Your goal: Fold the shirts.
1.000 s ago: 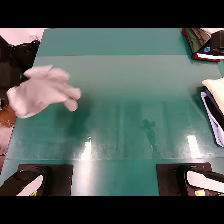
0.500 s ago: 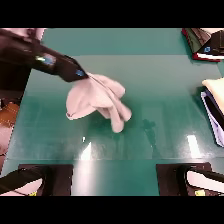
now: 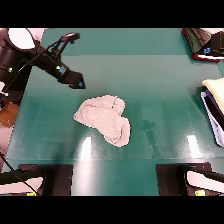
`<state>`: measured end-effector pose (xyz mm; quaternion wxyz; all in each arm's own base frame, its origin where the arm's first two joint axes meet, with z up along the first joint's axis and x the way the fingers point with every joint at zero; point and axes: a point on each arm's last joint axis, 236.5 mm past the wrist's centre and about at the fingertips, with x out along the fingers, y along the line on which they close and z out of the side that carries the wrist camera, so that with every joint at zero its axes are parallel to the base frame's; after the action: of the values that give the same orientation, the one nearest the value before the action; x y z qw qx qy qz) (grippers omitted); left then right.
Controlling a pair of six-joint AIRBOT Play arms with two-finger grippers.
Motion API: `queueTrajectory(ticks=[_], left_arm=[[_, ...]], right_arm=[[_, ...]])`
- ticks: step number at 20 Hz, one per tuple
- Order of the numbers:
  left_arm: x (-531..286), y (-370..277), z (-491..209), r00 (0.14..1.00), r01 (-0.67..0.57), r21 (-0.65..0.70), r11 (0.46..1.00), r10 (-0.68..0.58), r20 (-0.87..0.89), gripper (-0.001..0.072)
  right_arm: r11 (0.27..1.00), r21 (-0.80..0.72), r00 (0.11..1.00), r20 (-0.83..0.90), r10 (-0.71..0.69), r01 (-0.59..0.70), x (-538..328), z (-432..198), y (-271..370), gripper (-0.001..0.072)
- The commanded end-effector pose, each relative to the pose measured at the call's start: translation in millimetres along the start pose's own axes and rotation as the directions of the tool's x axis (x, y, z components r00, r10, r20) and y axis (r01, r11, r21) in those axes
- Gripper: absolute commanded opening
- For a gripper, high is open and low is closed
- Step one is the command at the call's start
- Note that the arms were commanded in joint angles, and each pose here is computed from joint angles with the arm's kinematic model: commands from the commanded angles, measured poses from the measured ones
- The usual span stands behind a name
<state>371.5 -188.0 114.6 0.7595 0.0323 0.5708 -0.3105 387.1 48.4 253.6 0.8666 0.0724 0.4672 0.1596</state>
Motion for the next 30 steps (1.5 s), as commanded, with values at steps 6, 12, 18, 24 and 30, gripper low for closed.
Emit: queueTrajectory(ticks=[6, 12, 18, 24, 30], left_arm=[[107.1, 77.0, -121.2, 0.975, -0.041, -0.259, 0.965, -0.018, -0.222, 0.0504], [139.1, 74.5, -148.0, 0.975, -0.022, -0.330, 0.944, -0.053, -0.218, 0.0503], [139.6, 55.9, -129.5, 0.981, 0.067, -0.386, 0.920, -0.131, -0.142, 0.0025], [93.4, 41.3, -98.2, 0.996, 0.084, -0.321, 0.943, -0.090, -0.003, 0.0023], [30.3, 17.2, -79.0, 0.986, 0.076, -0.225, 0.972, -0.039, 0.163, 0.0024]], right_arm=[[1.000, 0.000, 1.000, -0.012, 0.003, -0.003, 0.2, -2.6, 1.0, 0.0014], [1.000, 0.000, 1.000, -0.018, 0.003, -0.003, 0.1, -4.1, 1.2, 0.0014], [1.000, -0.001, 0.999, -0.049, 0.015, -0.015, 0.0, -11.4, 3.9, 0.0014], [0.987, 0.015, 0.967, -0.197, 0.162, -0.163, 24.7, -51.9, 39.9, 0.0015], [0.959, 0.135, 0.854, -0.435, 0.284, -0.251, 155.4, -193.1, 86.9, 0.0502]])
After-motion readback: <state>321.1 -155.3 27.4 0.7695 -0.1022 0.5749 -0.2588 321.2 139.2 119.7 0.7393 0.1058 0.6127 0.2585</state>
